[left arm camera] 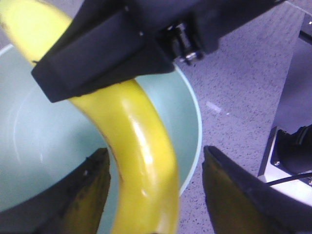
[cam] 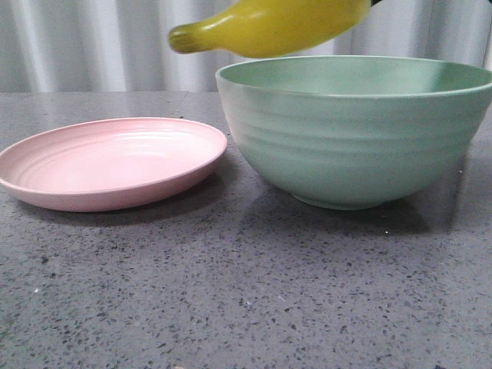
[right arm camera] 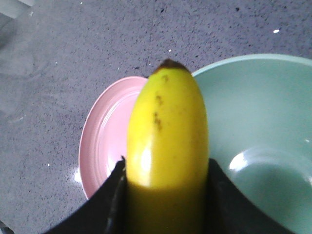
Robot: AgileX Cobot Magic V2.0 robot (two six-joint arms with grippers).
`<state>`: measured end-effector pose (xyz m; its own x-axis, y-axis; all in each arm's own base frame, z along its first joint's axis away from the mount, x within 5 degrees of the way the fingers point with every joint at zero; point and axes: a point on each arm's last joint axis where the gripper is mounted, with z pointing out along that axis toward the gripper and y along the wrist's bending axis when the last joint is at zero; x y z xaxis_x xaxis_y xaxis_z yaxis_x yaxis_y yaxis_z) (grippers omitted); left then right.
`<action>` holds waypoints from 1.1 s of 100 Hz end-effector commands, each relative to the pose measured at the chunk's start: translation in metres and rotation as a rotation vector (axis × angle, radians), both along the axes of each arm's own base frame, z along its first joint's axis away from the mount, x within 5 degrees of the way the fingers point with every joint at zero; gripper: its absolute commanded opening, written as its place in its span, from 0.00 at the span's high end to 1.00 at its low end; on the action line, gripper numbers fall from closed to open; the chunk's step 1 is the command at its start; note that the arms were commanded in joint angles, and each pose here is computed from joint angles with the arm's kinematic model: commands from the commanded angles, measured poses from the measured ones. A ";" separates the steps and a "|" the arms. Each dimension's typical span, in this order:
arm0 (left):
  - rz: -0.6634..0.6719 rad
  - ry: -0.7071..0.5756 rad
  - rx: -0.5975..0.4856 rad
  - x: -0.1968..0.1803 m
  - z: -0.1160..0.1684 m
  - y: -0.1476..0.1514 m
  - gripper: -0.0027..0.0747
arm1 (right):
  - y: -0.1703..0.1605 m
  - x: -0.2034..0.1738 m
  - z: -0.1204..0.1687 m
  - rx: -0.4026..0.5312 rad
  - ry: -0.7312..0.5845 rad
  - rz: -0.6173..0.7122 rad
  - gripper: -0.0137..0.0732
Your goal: Transfer banana from pink plate to green bowl
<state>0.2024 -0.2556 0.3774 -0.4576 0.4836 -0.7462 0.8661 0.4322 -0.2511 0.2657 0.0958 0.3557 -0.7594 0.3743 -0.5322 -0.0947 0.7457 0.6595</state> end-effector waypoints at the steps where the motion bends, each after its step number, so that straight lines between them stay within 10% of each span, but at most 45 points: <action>1: 0.005 -0.062 -0.103 -0.007 0.032 0.003 0.46 | -0.011 0.004 0.024 0.043 -0.119 -0.080 0.89; 62: 0.007 -0.084 -0.123 -0.007 0.040 0.004 0.46 | -0.032 0.014 0.023 -0.255 -0.301 -0.073 0.88; 91: 0.007 -0.084 -0.123 -0.007 0.040 0.004 0.46 | -0.029 0.012 0.022 -0.273 -0.301 -0.041 0.48; 110: 0.007 -0.084 -0.123 -0.007 0.040 0.004 0.46 | -0.029 0.012 0.022 -0.273 -0.301 -0.041 0.45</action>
